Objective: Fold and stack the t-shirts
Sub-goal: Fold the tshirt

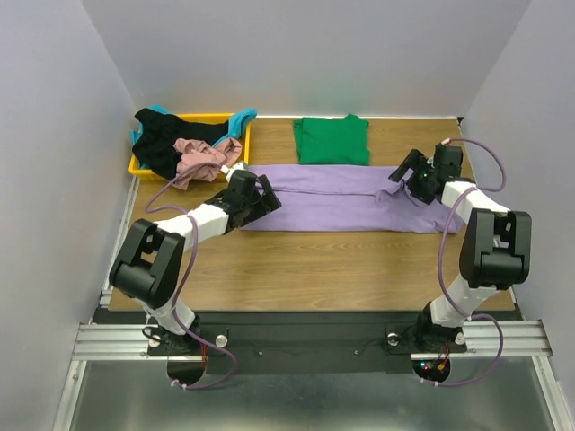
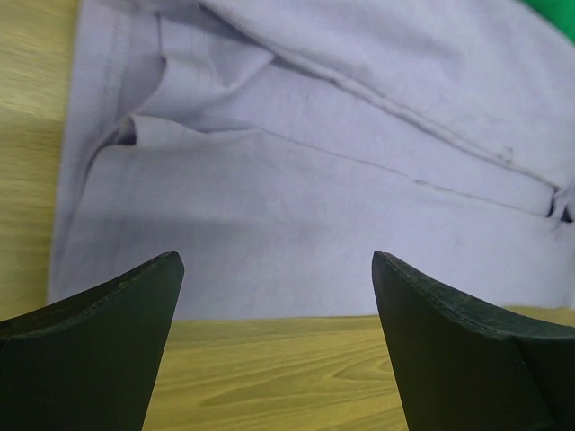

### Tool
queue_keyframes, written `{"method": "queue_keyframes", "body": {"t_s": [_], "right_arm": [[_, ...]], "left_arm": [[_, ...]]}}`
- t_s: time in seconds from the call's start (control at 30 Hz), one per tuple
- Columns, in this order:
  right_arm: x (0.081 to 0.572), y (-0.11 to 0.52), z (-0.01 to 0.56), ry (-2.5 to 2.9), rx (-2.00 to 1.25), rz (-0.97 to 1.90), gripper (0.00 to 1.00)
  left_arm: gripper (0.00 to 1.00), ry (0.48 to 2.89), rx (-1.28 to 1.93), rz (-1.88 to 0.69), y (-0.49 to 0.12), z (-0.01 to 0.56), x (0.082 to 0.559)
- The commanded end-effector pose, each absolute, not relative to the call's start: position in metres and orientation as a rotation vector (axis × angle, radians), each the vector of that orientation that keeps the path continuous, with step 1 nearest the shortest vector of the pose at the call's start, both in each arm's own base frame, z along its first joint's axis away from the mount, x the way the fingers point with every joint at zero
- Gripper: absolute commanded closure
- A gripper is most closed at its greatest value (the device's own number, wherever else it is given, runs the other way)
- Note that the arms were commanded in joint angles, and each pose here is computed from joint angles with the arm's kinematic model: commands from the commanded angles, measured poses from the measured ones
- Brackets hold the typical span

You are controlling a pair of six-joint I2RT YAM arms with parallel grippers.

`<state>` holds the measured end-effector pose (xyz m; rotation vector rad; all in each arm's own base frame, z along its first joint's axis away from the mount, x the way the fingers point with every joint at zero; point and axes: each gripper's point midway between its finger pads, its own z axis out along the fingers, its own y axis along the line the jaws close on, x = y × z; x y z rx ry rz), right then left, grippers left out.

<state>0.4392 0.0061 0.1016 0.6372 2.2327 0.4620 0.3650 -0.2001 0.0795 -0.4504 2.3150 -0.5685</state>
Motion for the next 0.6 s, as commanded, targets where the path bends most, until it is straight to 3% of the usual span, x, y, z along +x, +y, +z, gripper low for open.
{"method": "queue_keyframes", "body": {"t_s": [0.0,0.3,0.57], "right_arm": [[0.448,0.018,0.091,2.249,0.656,0.531,0.00],[0.489,0.013,0.072,2.217,0.701,0.508,0.00],[0.527,-0.026,0.069,2.127,0.769,0.277,0.00]], "left_arm": [[0.02,2.301,-0.380,-0.642,-0.219,0.083,0.376],[0.02,2.393,-0.437,-0.468,-0.198,0.035,0.369],[0.02,2.450,-0.491,-0.346,-0.175,0.013,0.354]]}}
